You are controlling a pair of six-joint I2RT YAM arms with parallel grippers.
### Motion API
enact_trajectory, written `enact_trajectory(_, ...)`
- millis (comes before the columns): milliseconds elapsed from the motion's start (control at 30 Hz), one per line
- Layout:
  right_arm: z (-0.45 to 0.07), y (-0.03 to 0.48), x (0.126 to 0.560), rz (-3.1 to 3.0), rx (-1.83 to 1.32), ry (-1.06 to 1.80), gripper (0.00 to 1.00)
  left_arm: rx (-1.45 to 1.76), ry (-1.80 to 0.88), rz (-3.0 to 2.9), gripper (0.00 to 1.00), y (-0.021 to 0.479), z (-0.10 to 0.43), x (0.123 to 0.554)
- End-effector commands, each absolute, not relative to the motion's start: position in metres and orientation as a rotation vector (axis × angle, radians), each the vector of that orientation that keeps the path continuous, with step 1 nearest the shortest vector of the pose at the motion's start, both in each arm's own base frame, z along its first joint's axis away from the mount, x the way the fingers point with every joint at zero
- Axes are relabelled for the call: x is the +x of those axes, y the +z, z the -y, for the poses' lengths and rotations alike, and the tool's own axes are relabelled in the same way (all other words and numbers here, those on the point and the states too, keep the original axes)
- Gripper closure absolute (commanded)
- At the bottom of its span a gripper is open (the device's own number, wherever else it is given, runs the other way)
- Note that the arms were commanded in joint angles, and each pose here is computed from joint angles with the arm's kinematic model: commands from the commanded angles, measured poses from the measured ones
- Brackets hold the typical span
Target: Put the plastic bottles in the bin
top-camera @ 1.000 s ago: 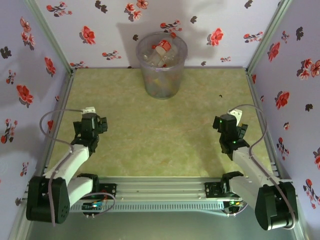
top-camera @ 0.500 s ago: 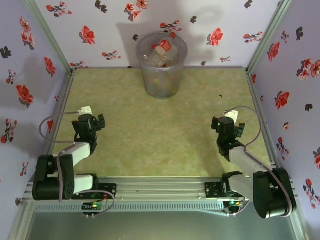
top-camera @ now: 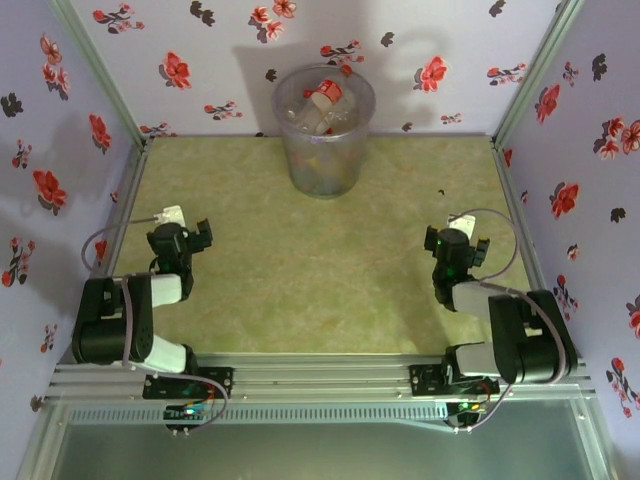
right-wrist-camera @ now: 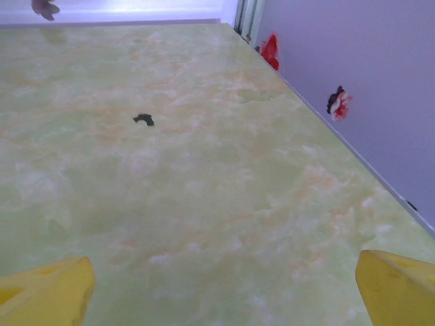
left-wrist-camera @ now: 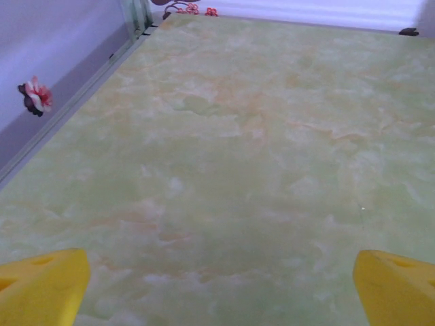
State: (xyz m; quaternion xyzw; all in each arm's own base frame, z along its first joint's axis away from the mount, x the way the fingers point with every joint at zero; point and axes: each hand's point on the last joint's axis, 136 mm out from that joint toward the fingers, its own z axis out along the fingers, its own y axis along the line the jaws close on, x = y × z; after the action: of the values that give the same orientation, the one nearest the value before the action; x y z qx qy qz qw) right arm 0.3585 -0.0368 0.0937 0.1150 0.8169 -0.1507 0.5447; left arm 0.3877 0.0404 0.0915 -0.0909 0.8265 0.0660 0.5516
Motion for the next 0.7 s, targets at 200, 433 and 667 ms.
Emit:
enact_trajectory(200, 0.033, 0.103, 0.382, -1.858, 0.289, -0.256, 0.01, -0.138, 0.144, -1.9, 0.0, 0.096, -0.03, 0.395)
enact_trajectory(433, 0.041, 0.092, 0.386, -1.86, 0.323, -0.245, 0.01, -0.139, 0.144, -1.901, 0.0, 0.096, -0.03, 0.395)
enact_trajectory(667, 0.04, 0.091, 0.385, -1.879, 0.324, -0.245, 0.01, -0.138, 0.144, -1.9, 0.0, 0.096, -0.03, 0.395)
